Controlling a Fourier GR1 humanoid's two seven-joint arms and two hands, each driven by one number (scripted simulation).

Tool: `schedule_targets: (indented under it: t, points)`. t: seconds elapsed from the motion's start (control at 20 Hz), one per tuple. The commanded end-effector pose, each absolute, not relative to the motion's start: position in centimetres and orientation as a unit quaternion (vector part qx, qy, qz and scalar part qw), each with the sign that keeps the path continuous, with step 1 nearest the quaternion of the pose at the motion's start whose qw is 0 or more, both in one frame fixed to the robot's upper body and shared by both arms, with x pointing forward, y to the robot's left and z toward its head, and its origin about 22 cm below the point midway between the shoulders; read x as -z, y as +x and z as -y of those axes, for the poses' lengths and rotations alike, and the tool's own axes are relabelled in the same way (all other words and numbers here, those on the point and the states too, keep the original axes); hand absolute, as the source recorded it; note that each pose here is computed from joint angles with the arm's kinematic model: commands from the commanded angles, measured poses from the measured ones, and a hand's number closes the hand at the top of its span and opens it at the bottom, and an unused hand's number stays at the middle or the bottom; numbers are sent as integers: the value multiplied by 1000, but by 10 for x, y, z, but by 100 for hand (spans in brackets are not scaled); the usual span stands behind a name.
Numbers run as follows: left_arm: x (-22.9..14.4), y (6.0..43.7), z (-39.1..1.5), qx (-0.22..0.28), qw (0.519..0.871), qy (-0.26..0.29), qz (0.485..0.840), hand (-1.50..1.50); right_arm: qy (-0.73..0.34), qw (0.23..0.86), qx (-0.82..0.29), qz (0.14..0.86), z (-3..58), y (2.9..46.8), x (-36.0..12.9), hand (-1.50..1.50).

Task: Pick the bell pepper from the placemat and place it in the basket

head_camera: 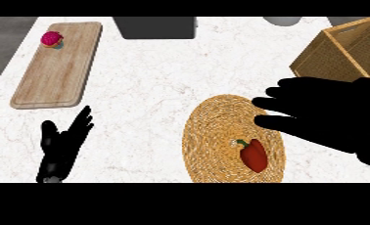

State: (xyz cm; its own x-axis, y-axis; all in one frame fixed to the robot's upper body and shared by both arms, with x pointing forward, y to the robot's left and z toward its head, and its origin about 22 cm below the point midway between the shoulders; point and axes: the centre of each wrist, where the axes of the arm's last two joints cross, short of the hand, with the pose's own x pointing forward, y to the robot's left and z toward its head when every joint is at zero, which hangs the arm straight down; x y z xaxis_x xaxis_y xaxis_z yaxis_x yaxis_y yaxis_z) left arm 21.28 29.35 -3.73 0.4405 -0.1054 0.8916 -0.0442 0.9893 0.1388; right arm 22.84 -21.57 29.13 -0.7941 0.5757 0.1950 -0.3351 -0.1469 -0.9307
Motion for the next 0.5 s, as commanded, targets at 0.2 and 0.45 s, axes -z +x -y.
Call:
schedule_targets:
  t: [0.2,0.45]
  points:
    - [42,203,-295,17,876,78,476,0,-121,302,-796,510,238,231,-332,-150]
    - [53,197,-298,12,870,66,488,0,-92,309,-792,518,234,231,-303,-150]
